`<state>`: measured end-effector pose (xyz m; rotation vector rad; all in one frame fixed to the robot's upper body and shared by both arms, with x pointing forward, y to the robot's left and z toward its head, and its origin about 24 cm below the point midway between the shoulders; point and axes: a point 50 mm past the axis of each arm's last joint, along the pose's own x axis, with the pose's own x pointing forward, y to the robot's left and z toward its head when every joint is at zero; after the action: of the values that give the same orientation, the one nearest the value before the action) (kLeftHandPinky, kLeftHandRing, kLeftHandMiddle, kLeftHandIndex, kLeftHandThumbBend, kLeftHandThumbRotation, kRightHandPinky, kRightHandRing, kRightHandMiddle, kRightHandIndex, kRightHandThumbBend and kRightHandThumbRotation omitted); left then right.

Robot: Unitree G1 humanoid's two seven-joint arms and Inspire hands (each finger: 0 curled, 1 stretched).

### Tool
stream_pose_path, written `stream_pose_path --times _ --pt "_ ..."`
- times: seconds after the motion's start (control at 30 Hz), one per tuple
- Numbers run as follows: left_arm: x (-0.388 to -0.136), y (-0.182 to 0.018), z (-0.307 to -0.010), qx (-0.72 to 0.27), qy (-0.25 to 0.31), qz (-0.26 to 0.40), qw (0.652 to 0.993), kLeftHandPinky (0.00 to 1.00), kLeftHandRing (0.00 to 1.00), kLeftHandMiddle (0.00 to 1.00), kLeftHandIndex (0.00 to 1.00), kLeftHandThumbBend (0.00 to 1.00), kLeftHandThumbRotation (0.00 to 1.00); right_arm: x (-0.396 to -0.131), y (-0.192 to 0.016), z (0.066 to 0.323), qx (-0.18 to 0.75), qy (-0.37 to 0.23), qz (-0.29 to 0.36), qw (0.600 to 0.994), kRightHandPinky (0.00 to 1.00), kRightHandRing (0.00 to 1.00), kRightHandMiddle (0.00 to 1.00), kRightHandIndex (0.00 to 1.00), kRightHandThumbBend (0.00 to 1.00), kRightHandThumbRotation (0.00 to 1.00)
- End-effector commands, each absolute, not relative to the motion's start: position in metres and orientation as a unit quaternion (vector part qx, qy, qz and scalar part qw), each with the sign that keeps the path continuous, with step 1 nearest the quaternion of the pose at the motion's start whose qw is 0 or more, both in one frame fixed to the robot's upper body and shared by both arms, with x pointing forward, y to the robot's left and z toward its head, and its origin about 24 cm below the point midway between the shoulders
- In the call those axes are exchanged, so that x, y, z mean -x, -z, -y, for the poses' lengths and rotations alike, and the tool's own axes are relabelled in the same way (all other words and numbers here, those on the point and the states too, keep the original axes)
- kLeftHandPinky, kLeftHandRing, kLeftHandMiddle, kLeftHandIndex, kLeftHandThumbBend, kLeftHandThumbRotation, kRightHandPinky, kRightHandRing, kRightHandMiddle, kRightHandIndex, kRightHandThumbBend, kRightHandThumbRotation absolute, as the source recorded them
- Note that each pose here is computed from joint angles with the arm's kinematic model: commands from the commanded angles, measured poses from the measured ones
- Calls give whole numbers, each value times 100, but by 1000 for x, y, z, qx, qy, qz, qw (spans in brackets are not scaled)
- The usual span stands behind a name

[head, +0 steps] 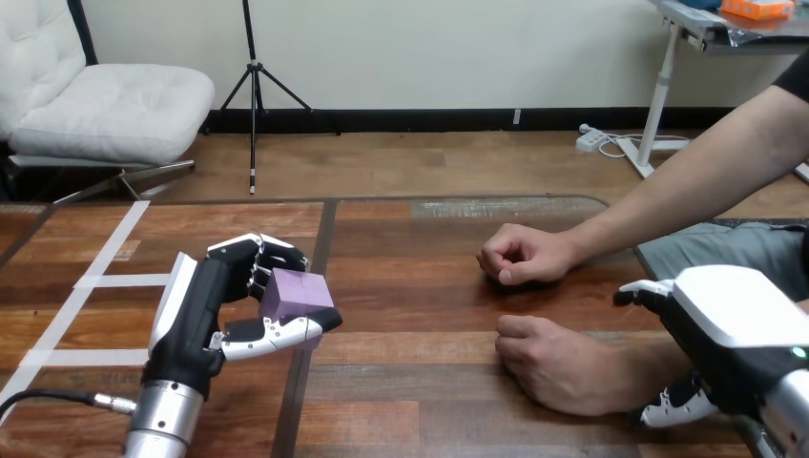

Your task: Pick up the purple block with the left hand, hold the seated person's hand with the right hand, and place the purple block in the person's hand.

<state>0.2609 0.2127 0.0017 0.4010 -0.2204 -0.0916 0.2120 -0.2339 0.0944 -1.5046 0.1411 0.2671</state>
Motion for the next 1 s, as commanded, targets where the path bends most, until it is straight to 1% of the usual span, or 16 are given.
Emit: stream_pose_path --times 0.0,0.3,0.7,0.97 --pt "-272 -25 -210 -191 37 169 966 34 41 49 50 82 14 -229 -114 229 708 -115 -37 695 79 81 81 79 90 10" --pt "-270 -25 -208 -187 39 170 967 34 41 48 50 82 14 -236 -112 229 720 -132 -62 679 76 78 79 78 91 6" --pt "-269 -24 -208 -185 40 168 967 33 41 48 49 82 12 -245 -108 224 733 -146 -84 660 76 78 80 78 89 2" --pt "-268 -24 -209 -186 40 168 967 33 40 48 49 82 12 -250 -105 223 744 -155 -99 642 76 79 80 78 88 3"
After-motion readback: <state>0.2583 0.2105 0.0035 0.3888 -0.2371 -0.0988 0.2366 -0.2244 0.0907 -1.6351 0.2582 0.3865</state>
